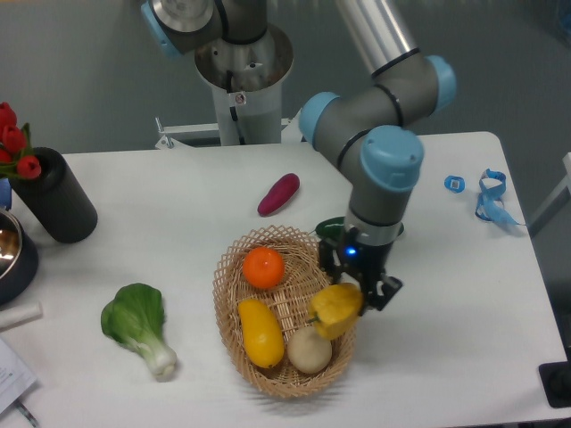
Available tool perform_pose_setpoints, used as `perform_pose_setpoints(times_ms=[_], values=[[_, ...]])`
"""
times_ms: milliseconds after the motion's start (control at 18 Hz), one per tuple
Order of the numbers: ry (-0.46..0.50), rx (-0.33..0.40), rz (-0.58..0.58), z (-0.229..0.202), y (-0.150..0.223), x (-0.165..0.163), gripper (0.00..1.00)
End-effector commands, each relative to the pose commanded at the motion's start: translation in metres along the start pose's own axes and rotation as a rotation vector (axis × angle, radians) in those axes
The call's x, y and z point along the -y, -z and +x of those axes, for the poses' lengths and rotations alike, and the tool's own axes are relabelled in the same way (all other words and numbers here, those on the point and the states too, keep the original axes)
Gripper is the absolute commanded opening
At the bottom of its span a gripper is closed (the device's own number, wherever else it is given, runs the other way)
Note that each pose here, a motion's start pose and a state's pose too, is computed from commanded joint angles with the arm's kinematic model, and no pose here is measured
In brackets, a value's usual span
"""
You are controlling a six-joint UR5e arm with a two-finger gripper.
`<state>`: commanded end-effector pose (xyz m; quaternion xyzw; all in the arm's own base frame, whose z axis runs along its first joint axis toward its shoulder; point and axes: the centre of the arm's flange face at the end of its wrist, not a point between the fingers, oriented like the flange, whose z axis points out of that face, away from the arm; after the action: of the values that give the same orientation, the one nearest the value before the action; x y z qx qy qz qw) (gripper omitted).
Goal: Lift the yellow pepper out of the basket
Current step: 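Lift the yellow bell pepper up and out of the basket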
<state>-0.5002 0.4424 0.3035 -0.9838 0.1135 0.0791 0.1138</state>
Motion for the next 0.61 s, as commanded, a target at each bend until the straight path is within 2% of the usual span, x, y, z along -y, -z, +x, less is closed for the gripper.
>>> perform_pose_setpoints(times_ms=[111, 333, 500, 611], values=[[0.037, 0.017, -0.039, -0.018, 0.0, -0.028, 0.21], [0.098, 0.05, -0.051, -0.052, 0.01, -0.064, 0.21], [0.099, 0.055, -0.067, -0.058, 0.009, -0.072, 0.21], [0.107, 0.068, -0.12, -0.062, 0.01, -0.083, 0.22]])
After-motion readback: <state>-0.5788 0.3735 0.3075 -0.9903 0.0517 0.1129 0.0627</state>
